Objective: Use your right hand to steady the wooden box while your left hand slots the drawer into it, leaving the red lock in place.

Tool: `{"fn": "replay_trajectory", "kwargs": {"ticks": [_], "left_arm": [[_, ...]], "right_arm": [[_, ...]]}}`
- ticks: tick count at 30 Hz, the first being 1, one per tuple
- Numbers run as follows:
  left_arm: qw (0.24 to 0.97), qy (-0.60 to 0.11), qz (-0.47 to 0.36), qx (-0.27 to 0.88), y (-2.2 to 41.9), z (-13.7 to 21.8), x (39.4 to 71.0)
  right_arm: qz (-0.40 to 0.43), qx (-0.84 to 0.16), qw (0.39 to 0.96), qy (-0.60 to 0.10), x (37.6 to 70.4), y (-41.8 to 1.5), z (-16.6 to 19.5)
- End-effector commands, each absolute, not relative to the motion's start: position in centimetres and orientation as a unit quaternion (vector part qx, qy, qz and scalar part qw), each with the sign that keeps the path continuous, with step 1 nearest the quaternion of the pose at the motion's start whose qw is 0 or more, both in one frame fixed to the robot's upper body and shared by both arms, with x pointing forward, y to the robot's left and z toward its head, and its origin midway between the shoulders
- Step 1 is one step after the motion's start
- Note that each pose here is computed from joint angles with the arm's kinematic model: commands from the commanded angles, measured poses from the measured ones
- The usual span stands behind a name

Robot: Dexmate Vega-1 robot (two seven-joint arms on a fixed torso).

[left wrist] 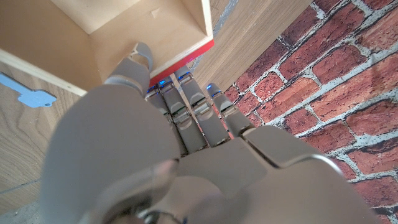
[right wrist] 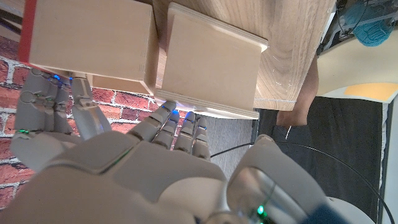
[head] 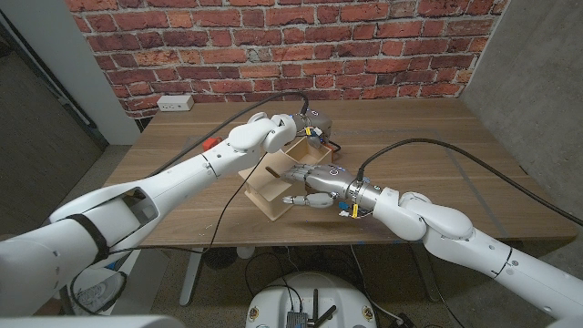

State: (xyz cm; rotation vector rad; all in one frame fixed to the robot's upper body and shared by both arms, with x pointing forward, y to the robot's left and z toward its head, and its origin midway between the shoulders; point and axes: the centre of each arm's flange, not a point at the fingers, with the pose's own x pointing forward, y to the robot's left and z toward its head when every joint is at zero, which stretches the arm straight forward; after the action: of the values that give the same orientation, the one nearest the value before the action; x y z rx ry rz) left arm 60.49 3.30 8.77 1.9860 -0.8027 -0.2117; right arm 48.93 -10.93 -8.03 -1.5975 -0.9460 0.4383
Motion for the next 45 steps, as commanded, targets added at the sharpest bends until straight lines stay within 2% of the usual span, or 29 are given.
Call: {"fn": "replay_trajectory", "kwargs": {"ticks": [1,45], "left_arm": [[0.472,-0.321,-0.103,0.815,3.53,9.25,60.98],[0.463,-0.315,-0.114,0.821,3.54,9.37,60.97]], "right_arm": [[0.188,-0.683,0.58,-0.403,49.11,-10.86,-7.97],[0.184,-0.684,0.579,-0.405,49.28,-10.72,-8.04]]}}
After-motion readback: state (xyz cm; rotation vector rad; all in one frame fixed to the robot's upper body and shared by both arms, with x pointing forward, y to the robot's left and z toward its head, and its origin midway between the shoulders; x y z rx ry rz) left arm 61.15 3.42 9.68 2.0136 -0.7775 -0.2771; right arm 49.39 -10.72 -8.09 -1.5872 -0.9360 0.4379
